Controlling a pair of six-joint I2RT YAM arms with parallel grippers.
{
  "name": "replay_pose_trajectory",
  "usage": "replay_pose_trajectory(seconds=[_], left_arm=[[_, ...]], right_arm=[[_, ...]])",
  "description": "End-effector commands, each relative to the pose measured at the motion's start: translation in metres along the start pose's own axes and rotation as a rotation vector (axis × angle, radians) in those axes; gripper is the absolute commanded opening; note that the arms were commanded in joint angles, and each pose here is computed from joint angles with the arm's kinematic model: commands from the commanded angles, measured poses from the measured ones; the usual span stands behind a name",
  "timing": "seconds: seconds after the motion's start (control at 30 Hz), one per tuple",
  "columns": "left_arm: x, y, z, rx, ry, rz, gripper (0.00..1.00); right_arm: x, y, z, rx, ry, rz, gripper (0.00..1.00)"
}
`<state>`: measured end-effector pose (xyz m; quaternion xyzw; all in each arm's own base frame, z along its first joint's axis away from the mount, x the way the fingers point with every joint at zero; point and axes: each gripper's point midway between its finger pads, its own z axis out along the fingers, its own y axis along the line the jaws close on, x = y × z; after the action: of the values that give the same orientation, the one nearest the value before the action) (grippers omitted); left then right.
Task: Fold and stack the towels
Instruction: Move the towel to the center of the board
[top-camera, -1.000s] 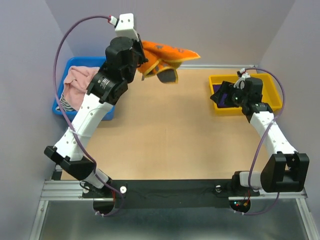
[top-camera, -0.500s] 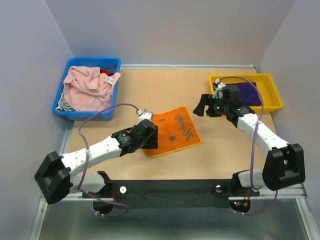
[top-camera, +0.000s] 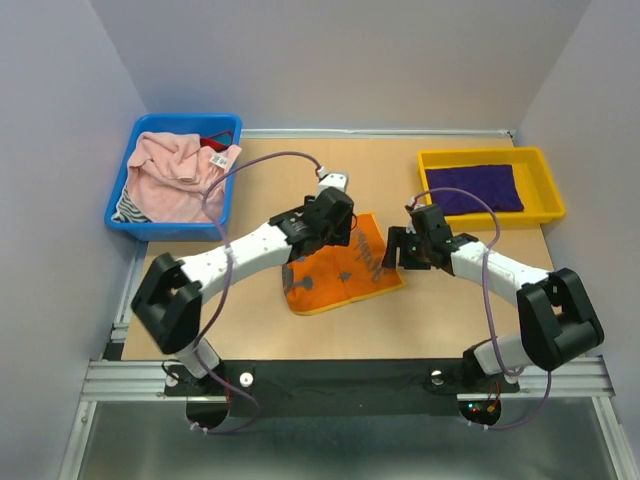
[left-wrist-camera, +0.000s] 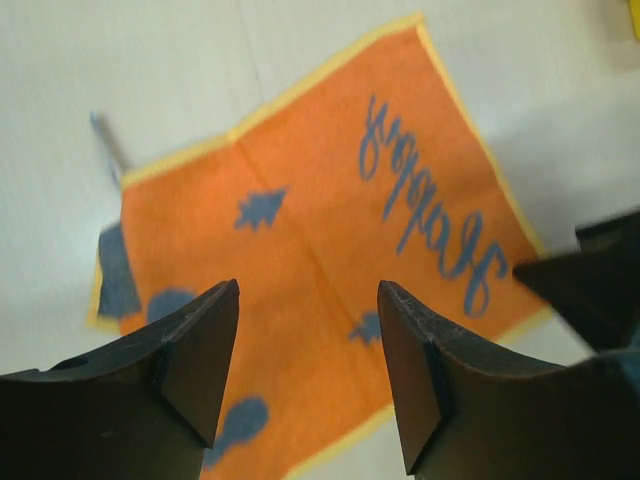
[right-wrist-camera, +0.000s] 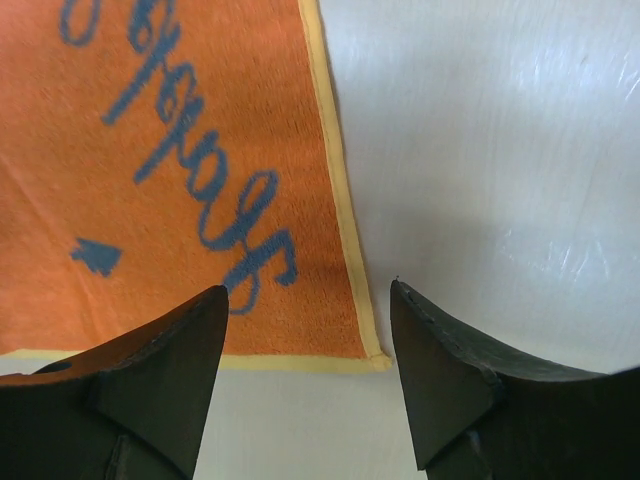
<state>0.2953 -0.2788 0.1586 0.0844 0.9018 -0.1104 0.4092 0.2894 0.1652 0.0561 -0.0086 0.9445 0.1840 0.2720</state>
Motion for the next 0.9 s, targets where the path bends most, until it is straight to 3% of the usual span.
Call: replay_pose_trajectory(seconds=[0.0, 0.13, 0.3, 0.67, 0.87], left_arm=[[-0.047, -0.007, 0.037, -0.001, -0.056, 0.078, 0.68], [-0.065, -0.017, 0.087, 0.027, -0.021, 0.116, 0.70], [-0.074, -0.011, 0.116, 0.015, -0.007, 0.145, 0.71], [-0.067, -0.011, 0.156, -0.001, 0.044, 0.273, 0.71], [-0.053, -0.026, 0.162, 0.069, 0.074, 0.300, 0.70]], right_arm=[[0.005, -0.004, -0.003, 0.049, -0.038, 0.008, 0.71], [0.007, -0.007, -0.002, 0.066, -0.029, 0.003, 0.71], [-0.003, 0.001, -0.005, 0.040, -0.047, 0.001, 0.73], [0.004, -0.005, -0.003, 0.060, -0.034, -0.012, 0.74], [0.014, -0.005, 0.000, 0.074, -0.011, -0.026, 0.73]])
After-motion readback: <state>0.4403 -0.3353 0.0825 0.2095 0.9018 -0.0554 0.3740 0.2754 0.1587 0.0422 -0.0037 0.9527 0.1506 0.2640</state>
